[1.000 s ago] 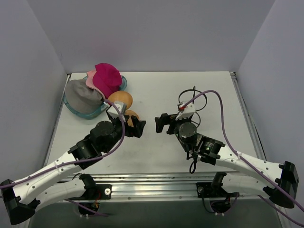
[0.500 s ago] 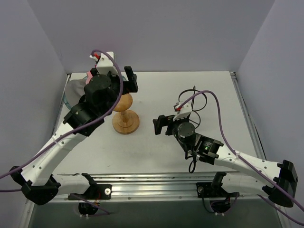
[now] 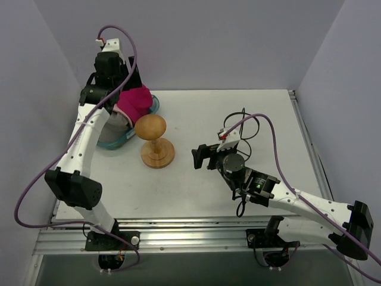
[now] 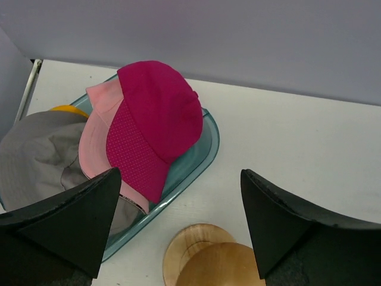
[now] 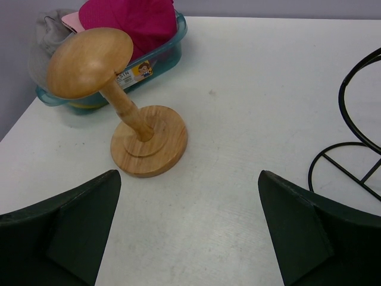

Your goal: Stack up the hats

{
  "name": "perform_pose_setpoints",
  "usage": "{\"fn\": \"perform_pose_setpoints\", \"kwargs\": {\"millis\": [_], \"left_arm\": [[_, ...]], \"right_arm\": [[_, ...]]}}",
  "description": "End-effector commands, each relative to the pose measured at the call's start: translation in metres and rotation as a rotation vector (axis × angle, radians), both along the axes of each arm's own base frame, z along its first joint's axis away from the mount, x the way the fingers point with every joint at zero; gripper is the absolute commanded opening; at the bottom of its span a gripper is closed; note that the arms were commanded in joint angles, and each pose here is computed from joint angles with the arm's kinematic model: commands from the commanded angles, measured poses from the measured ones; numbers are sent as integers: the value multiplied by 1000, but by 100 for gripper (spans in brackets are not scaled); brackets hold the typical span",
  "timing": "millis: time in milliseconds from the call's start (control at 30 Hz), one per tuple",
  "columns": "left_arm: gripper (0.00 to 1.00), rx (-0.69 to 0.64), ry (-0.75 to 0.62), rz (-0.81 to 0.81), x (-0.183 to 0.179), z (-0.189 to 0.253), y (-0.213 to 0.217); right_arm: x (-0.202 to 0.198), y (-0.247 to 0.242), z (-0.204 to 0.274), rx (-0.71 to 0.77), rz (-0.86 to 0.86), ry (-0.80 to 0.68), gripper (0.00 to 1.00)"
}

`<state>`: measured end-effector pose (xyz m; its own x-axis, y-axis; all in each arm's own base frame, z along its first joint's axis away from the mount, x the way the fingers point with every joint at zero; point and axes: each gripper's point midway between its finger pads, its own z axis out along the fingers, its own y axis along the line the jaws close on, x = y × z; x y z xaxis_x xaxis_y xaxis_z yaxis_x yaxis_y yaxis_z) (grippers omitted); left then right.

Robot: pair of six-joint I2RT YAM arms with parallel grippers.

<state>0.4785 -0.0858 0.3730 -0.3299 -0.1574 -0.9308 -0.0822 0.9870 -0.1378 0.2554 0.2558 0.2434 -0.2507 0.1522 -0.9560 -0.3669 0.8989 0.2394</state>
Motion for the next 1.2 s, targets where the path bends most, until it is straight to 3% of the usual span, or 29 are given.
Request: {"fn": "perform_pose_setpoints", "kwargs": {"millis": [0,167,233,467,1167], "left_arm": [[90,-52,28,-74,15,3,13],[85,-157,91,-81,51,-34,40],[85,-136,110,-61,62,-47,55],[83,-202,181,-38,79,-83,94],[78,-296,300,-173,99,-158,77]], "right_arm": [[1,0,12,25,-5,-35,95],[-3,6,13,26,28,-38,95],[-6,8,14,32,42,-43,95],[-9,11,16,30,56,-44,95],[-6,20,5,-28,62,-21,94]]}}
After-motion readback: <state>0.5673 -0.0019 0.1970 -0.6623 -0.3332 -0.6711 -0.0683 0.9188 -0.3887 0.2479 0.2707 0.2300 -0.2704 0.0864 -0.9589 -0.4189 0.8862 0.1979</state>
